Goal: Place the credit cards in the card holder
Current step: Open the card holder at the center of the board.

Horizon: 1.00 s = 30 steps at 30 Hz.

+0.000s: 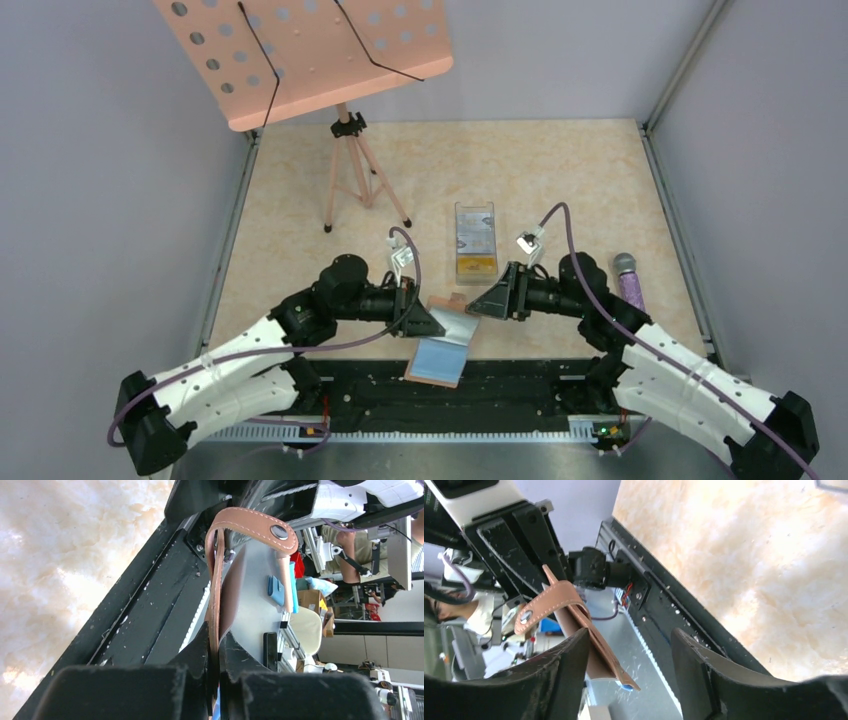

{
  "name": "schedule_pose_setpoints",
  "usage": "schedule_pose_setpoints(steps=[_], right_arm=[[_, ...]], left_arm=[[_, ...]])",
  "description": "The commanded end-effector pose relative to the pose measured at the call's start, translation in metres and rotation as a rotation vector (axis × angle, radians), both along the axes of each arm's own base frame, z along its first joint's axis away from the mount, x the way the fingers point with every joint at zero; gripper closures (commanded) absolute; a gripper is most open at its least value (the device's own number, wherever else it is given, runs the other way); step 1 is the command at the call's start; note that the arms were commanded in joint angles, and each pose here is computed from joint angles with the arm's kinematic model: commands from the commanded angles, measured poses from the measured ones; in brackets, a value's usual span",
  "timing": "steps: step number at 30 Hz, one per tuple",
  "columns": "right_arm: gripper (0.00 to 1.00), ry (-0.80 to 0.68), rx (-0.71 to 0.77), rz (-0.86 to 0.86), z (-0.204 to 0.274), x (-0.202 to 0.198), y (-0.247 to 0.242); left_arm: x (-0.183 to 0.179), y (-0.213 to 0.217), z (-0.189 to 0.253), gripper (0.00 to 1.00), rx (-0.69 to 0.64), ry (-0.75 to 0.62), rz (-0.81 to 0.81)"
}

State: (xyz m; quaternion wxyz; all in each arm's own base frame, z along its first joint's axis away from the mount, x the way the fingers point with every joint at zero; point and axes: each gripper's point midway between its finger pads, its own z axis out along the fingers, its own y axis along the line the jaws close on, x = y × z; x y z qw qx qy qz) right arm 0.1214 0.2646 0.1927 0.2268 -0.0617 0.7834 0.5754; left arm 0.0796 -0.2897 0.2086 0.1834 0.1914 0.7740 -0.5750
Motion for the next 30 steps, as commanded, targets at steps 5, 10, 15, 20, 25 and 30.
schedule_pose_setpoints(steps=[5, 10, 15, 20, 25, 30], right_arm=[[0.2, -0.138, -0.104, -0.082, 0.029, 0.018, -0.014], [0.06, -0.177, -0.089, 0.054, 0.036, 0.001, -0.008], [0.05, -0.146, -0.109, 0.24, 0.025, -0.016, 0.003], [0.05, -0.153, -0.1, 0.337, 0.019, -0.023, 0.009], [0.06, -0.158, -0.022, 0.41, 0.022, -0.031, 0.017], [0.18, -0.157, 0.071, 0.502, 0.029, -0.047, 0.028]], left_arm=[[-0.007, 0.01, -0.004, 1.0, 0.11, 0.054, -0.014], [-0.017, 0.003, -0.004, 1.0, 0.133, 0.128, -0.11], [-0.021, -0.008, 0.012, 1.0, 0.118, 0.162, -0.2], [-0.022, -0.017, 0.02, 1.0, 0.089, 0.188, -0.255], [-0.023, -0.019, 0.028, 1.0, 0.085, 0.191, -0.285], [-0.019, -0.022, 0.033, 1.0, 0.084, 0.176, -0.266]])
